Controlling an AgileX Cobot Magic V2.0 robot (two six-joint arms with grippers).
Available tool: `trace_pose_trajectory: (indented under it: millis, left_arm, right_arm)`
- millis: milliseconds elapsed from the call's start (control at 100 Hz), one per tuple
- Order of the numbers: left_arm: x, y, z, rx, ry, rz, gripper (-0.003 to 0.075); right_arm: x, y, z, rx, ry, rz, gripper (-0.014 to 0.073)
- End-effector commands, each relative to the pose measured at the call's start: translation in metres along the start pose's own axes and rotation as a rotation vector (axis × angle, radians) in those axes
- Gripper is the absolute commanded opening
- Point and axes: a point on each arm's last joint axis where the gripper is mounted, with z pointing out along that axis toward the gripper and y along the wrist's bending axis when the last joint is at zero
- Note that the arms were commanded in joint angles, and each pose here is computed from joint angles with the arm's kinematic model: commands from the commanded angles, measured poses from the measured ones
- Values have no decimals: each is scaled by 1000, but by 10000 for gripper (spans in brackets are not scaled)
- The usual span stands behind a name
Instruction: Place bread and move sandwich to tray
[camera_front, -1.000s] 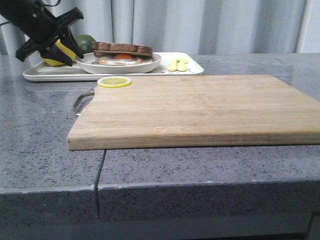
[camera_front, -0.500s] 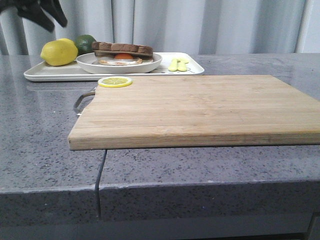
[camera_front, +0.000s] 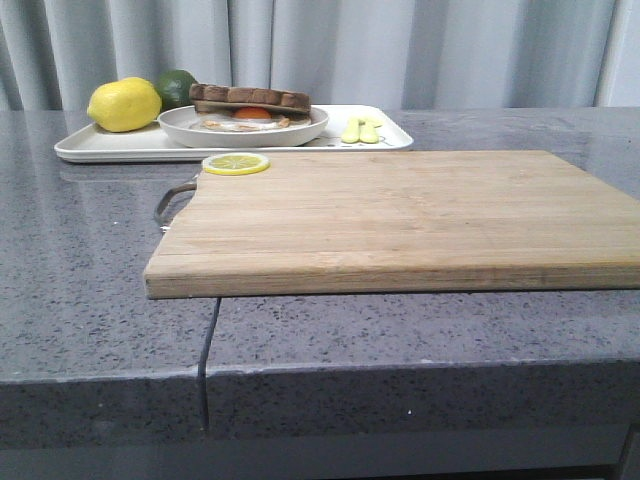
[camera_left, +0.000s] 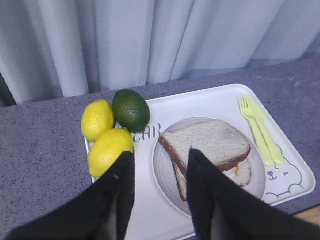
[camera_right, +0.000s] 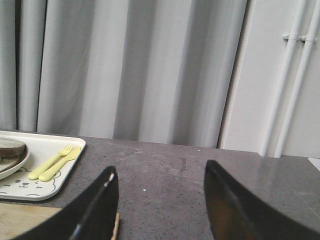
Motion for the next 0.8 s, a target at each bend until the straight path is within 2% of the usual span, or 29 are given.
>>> trace_pose_trajectory:
  millis: [0,180,260,430,630,790]
  left_arm:
    - [-9,-14,-52,11,-172,32,235]
    - [31,-21,-95,-36,-284,35,233]
    - [63,-21,-105,-63,-311,13,232]
    - [126,-23,-139,-117,-482,-44,232]
    - [201,-24,-159,-149,-541,-76,232]
    - [244,-24,-168,-165,-585,-77,232]
  right_arm:
    - [-10,-4,0,37,-40,-2,402]
    - [-10,-4,0,37,-39,0,402]
    - [-10,-4,0,35,-38,2,402]
    - [-8,0,0,-12,-18,3,402]
    - [-7,4,0,-56,0,2,402]
    - [-1,6,-8,-87,-2,5,402]
